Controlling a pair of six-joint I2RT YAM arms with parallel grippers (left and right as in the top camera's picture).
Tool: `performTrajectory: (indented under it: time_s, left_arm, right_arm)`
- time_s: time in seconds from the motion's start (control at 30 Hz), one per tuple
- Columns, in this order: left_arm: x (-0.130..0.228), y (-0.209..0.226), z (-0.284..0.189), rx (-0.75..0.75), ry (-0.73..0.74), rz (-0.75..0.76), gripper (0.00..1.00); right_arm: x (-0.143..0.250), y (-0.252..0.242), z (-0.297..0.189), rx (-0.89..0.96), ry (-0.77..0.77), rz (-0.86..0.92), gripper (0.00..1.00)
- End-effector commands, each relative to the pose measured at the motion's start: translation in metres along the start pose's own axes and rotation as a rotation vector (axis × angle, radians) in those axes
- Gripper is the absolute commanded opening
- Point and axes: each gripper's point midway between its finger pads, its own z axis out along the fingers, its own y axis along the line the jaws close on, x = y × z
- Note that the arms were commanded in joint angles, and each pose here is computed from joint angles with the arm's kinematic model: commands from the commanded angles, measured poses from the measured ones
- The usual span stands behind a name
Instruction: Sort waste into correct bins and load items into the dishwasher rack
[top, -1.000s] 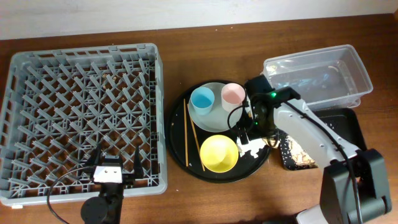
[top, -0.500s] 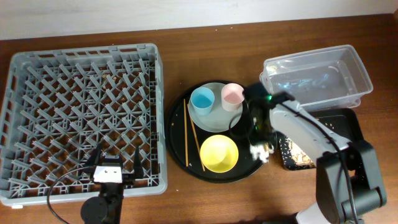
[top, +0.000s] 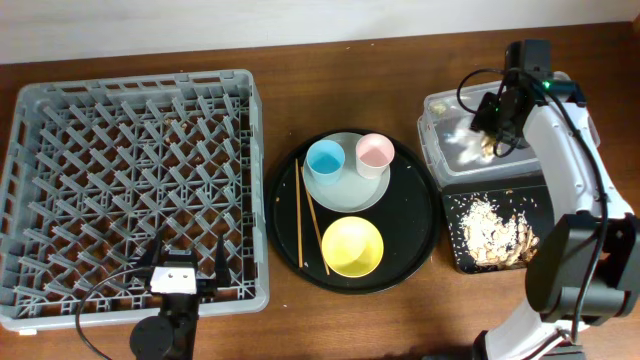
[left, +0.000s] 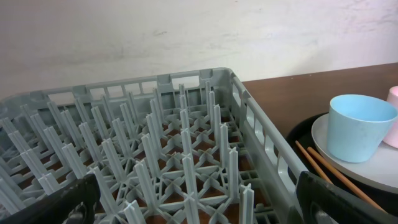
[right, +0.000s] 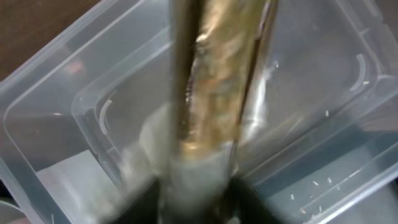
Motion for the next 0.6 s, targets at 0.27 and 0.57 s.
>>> performTrajectory:
  time_s: [0.27, 0.57]
  left_arm:
    - [0.002, -0.002, 0.0, 0.01, 0.001, 0.016, 0.99]
    - [0.002, -0.002, 0.0, 0.01, 0.001, 0.016, 0.99]
  right_arm:
    - [0.064, 0.039, -0.203, -0.419, -0.005, -0.33, 0.99]
    - [0.154, 0.11, -0.222, -0.52, 0.172, -0.652, 0.99]
